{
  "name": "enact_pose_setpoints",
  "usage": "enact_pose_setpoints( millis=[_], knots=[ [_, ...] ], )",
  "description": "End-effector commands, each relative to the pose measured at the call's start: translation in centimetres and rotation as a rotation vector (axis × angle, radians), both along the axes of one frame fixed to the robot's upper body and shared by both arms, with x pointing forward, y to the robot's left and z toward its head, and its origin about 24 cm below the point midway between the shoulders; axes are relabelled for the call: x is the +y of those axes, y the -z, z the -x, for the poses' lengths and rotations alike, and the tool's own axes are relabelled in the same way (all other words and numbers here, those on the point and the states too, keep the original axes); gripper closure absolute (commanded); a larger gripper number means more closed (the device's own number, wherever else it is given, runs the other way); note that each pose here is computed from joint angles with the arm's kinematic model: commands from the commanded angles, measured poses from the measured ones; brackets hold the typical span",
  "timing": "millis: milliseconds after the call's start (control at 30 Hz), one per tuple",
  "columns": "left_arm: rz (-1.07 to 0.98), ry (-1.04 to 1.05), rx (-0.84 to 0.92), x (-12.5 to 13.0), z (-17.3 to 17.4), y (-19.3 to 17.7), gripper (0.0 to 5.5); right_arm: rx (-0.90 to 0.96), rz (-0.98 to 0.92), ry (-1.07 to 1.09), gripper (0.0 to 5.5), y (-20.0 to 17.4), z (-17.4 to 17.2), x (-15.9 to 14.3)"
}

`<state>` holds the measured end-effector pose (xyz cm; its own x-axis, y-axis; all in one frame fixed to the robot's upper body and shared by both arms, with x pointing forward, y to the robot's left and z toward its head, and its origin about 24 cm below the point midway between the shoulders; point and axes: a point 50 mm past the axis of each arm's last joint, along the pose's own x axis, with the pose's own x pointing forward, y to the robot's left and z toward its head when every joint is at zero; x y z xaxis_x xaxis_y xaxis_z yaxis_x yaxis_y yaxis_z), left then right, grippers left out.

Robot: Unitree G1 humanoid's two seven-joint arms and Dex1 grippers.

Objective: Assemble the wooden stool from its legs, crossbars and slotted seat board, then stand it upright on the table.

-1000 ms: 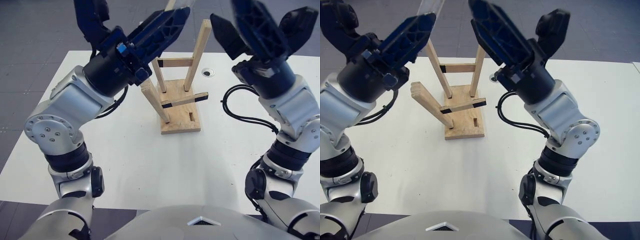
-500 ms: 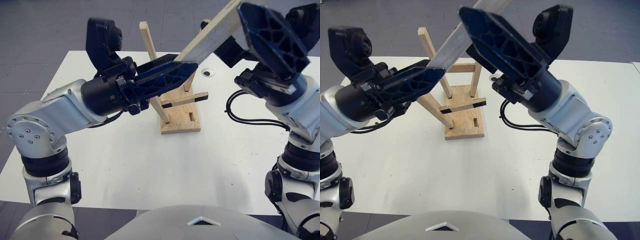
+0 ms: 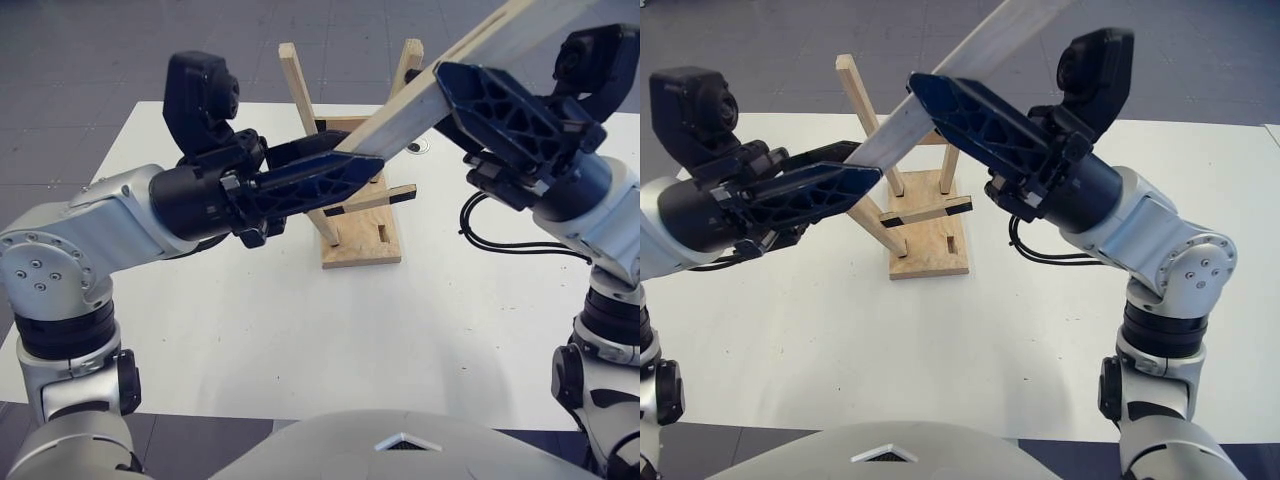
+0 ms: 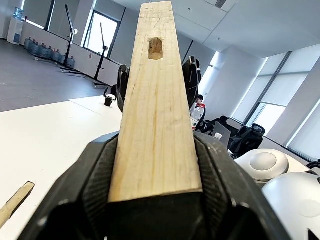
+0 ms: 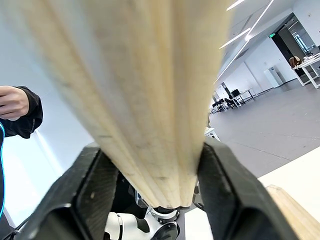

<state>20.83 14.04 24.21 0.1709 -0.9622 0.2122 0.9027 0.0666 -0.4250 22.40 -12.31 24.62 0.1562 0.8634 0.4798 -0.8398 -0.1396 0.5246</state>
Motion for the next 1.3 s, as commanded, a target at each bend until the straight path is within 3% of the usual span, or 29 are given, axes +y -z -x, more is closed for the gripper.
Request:
enact_pose_setpoints(
  millis=[33,267,300,567,700,867,1033,1133,1300],
  knots=[
    [-0.033,0.006,0.008,0.0,0.1,0.4,3.45,-0.014,0.021,-0.015,3.35,0.1,0.3,0.1],
    [-0.036,0.001,-0.017,0.0,0.0,0.4,3.45,-0.018,0.063,-0.013,3.38,0.6,0.3,0.3],
    [-0.033,0.004,-0.025,0.1,0.1,0.4,3.07,-0.019,0.067,-0.014,3.40,0.7,0.3,0.3],
    [-0.015,-0.003,-0.059,0.9,-0.1,0.3,1.77,-0.023,0.071,-0.015,3.46,0.8,0.3,0.4],
    [-0.001,-0.093,-0.130,3.0,-0.5,-1.2,1.07,-0.024,0.087,0.020,3.46,0.9,-0.1,-0.2],
    [-0.035,-0.194,-0.146,6.0,0.1,-1.5,1.02,-0.027,0.178,0.117,3.46,1.8,-0.6,-2.3],
    [-0.428,-0.272,-0.046,7.4,0.0,5.9,1.02,-0.050,0.430,0.141,3.46,5.0,-0.2,-4.2],
    [-0.669,-0.265,-0.093,5.8,-0.3,10.6,1.02,-0.053,0.580,0.170,3.46,7.4,-0.6,-4.8],
    [-0.882,-0.320,-0.212,2.9,-2.3,15.7,1.02,-0.039,0.783,0.320,3.46,12.0,-2.6,-6.7]
  ],
)
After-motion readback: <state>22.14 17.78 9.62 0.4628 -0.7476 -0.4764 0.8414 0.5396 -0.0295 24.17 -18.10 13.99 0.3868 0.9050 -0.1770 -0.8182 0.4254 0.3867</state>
